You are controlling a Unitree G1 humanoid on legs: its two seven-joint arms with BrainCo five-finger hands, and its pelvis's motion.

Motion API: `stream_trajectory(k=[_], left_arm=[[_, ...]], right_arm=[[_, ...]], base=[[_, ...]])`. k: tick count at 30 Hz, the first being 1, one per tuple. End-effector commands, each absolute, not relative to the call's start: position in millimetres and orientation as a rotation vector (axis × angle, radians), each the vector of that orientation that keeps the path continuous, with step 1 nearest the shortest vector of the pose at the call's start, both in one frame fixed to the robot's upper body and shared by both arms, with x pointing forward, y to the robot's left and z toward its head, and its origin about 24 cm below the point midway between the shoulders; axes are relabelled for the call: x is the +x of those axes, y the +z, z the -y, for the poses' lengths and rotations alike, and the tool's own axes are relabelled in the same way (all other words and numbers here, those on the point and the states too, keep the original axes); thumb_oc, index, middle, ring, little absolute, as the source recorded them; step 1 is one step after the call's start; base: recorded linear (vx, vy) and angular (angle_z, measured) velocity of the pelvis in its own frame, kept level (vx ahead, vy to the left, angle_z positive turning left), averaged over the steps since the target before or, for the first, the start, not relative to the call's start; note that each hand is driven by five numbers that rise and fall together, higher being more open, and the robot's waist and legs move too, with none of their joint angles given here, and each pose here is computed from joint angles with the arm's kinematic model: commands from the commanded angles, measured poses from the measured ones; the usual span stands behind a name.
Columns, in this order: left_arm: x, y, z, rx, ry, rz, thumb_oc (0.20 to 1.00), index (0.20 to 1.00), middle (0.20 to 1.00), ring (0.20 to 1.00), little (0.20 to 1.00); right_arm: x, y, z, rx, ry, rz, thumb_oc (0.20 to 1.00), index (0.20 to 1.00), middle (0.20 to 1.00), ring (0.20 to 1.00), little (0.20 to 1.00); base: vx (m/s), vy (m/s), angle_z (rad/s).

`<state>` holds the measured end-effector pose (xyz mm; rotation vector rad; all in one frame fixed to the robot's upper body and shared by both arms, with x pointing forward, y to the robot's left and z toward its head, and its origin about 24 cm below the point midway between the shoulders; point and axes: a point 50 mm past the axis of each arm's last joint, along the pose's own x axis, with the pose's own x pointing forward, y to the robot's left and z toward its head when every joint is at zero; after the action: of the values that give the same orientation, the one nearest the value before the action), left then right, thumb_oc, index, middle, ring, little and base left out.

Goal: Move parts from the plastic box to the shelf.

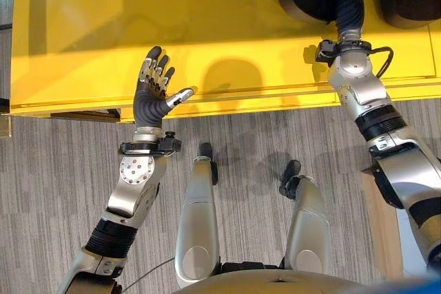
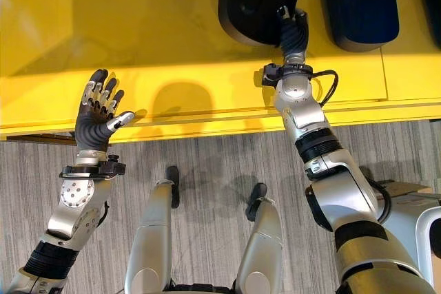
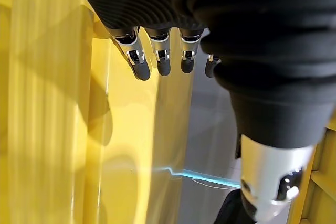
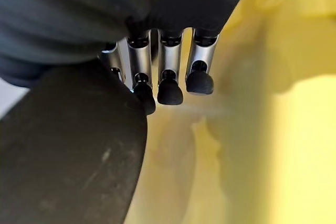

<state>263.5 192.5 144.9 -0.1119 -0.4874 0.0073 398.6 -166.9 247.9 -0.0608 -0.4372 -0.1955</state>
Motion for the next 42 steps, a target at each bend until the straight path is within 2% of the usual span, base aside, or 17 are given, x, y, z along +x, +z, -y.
stream_trajectory(k=[1, 28, 41, 42], left_arm=[[262.1, 130.6, -186.7, -0.136, -0.014, 0.419, 1.0, 1.0, 1.0, 1.0, 1.0], [267.5, 133.5, -184.7, -0.138, 0.004, 0.44, 1.0, 1.0, 1.0, 1.0, 1.0], [268.8, 134.3, -185.6, -0.136, 0.014, 0.444, 1.0, 1.0, 1.0, 1.0, 1.0], [269.1, 134.5, -186.3, -0.137, 0.019, 0.445, 1.0, 1.0, 1.0, 1.0, 1.0]], right_arm=[[394.3, 281.4, 162.1, -0.034, -0.167, 0.57, 0.2, 0.2, 0.2, 0.2, 0.2], [404.4, 247.8, 159.0, -0.208, -0.173, 0.454, 0.2, 0.2, 0.2, 0.2, 0.2], [407.3, 241.9, 152.2, -0.156, -0.168, 0.423, 0.2, 0.2, 0.2, 0.2, 0.2], [407.4, 241.3, 151.3, -0.143, -0.167, 0.421, 0.686, 0.686, 0.686, 0.686, 0.686]], base=[[0.0, 0.0, 0.0], [0.0, 0.0, 0.0], [0.0, 0.0, 0.0], [0.0, 0.0, 0.0]])
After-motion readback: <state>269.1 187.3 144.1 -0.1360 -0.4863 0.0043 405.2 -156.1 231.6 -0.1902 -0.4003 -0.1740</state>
